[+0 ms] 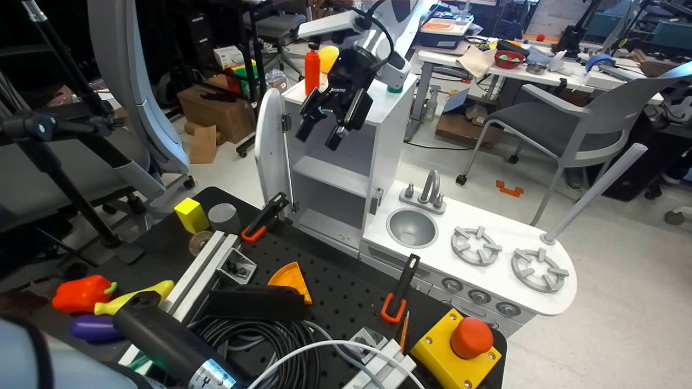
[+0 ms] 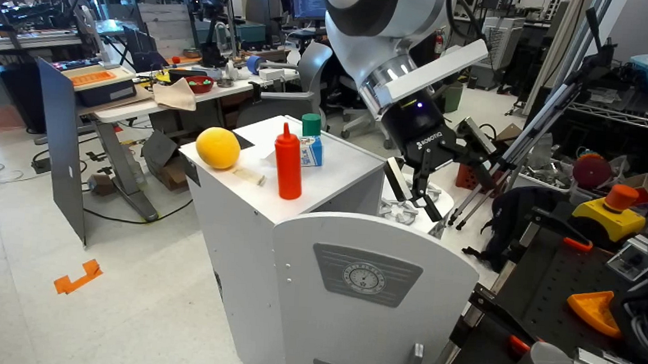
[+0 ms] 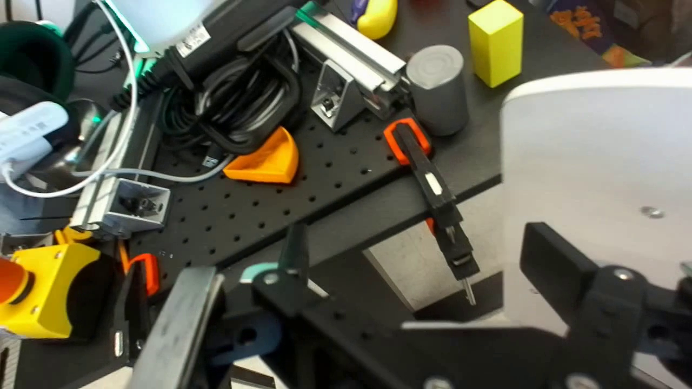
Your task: Open the top cabinet door, then close it, then move the green block to the left
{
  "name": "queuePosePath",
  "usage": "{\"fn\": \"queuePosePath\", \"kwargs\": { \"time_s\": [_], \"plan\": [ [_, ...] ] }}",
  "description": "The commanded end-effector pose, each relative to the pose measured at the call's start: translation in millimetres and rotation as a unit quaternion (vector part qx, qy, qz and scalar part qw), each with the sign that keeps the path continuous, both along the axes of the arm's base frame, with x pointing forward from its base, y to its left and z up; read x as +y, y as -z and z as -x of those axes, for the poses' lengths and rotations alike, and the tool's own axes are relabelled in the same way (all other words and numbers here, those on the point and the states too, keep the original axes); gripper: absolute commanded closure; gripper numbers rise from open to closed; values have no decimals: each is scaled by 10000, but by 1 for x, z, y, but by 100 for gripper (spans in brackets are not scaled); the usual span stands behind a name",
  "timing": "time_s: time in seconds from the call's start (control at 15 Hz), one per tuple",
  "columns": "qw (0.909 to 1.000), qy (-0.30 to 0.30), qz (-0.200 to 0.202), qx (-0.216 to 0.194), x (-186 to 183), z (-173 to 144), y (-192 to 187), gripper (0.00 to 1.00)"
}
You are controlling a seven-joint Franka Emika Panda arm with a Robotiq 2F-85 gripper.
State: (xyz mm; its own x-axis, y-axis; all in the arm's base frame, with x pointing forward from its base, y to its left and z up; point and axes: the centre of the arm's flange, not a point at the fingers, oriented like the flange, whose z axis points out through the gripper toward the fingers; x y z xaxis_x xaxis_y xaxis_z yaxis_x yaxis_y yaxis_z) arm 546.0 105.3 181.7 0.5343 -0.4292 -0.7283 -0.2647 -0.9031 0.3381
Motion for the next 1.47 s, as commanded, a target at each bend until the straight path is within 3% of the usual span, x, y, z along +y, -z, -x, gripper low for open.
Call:
{"fn": "queuePosePath", "kwargs": {
  "time_s": [0.0,0.33,0.53,0.73,1.07,1.4],
  "plan": [
    [9989,-377,172,218,1,15,-6,0],
    [9932,-825,327,-748,6,23,-35,0],
    [9850,-1045,16,-1374,7,43,-62,0],
    [9720,-1345,-435,-1877,14,83,-88,0],
    [9531,-1945,-699,-2212,25,156,-100,0],
    [9438,-2374,-683,-2196,21,225,-62,0]
  ]
}}
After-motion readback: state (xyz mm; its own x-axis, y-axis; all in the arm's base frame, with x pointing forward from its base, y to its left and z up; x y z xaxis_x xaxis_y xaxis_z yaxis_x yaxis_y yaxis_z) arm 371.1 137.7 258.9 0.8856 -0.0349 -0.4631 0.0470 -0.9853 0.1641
